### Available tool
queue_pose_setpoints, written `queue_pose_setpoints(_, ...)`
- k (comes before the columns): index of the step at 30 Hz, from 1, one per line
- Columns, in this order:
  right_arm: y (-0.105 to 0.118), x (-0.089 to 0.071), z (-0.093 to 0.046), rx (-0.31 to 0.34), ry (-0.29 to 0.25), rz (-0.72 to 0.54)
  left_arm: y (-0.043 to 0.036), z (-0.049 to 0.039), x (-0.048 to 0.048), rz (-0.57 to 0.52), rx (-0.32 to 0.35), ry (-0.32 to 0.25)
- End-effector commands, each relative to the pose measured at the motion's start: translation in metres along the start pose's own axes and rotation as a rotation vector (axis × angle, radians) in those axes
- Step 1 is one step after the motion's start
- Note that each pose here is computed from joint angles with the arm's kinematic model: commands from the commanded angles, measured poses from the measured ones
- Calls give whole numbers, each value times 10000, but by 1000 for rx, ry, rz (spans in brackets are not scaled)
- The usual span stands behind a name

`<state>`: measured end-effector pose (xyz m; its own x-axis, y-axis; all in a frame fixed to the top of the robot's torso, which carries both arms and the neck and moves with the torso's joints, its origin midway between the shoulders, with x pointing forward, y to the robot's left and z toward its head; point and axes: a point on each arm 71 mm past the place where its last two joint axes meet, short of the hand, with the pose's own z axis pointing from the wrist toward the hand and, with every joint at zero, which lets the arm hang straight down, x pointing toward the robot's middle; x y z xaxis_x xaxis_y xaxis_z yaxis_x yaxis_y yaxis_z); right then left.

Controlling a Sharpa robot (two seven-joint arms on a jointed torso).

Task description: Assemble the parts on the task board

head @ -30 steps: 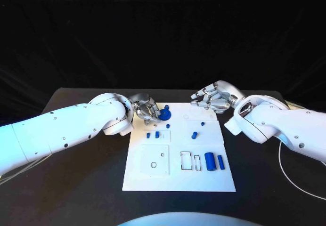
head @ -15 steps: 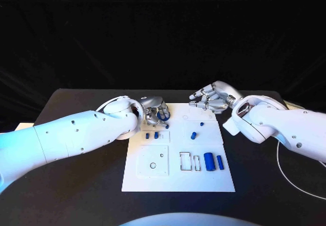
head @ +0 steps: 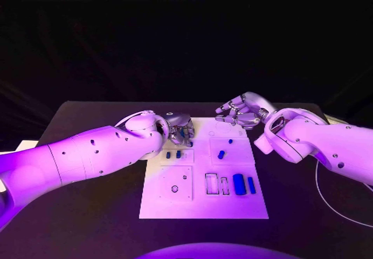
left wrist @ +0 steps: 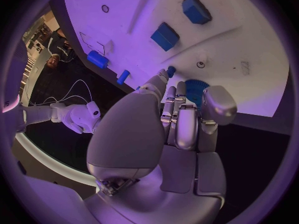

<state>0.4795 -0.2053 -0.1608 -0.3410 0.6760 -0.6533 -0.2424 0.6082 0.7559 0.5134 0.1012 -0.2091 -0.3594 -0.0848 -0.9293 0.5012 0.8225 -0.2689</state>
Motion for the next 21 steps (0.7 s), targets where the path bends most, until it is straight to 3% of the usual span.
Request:
queue_pose_setpoints(1,9,17,2,-9,15,-3,-17,23,28,41,-7,37)
queue_pose_setpoints(21,22,30,6,-13,19,-2,-74,133,83,55,-14,68)
